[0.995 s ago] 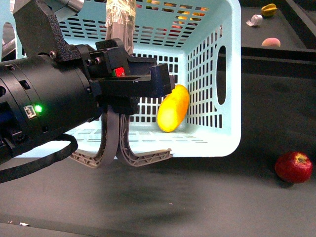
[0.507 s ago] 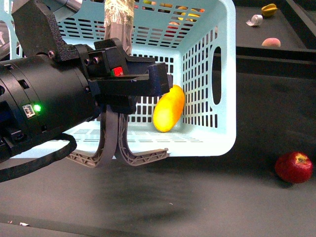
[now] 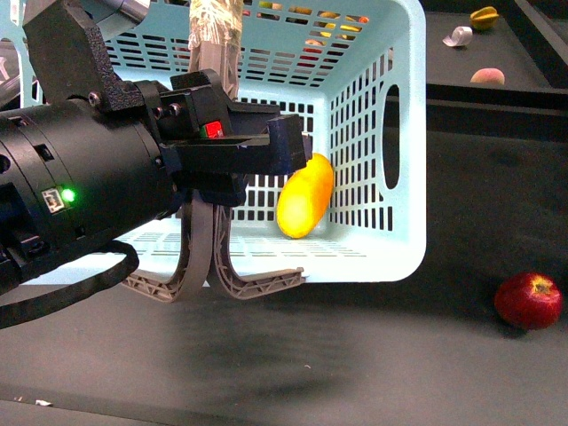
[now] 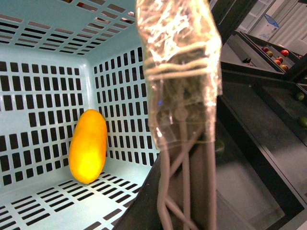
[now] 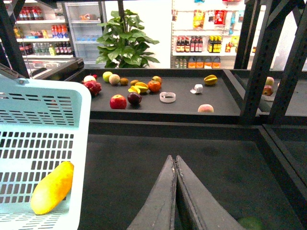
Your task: Pick mango with right arm and hold basket with left
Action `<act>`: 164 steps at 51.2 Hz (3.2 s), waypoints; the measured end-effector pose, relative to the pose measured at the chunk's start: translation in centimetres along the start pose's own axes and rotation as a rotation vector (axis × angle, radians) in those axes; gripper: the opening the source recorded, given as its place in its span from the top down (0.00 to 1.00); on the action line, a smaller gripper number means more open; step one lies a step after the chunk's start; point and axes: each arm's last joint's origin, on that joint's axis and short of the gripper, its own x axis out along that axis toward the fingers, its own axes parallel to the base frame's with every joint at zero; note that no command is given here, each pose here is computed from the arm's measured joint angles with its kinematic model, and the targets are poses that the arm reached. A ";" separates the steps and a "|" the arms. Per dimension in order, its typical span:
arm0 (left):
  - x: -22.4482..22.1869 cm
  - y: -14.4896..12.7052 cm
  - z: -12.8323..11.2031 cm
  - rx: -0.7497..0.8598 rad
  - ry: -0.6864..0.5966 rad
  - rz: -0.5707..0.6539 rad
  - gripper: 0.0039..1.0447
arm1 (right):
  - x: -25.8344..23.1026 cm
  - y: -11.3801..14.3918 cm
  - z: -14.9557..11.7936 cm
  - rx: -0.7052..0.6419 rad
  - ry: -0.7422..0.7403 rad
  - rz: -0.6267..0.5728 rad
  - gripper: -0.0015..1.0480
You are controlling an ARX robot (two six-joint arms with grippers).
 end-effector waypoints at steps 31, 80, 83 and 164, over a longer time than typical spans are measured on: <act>0.0 0.0 0.0 0.000 0.000 -0.001 0.95 | -1.7 0.0 -0.5 0.000 0.036 0.003 0.98; 0.0 0.0 0.0 0.000 0.000 0.000 0.95 | -2.0 0.0 -0.3 -0.002 0.006 0.003 0.42; 0.0 0.0 0.0 0.000 0.000 0.000 0.95 | -2.0 0.0 -0.3 -0.002 0.006 0.003 0.32; 7.3 15.0 3.5 -0.718 -0.354 0.747 0.95 | -2.0 0.0 -0.3 -0.002 0.006 0.003 0.08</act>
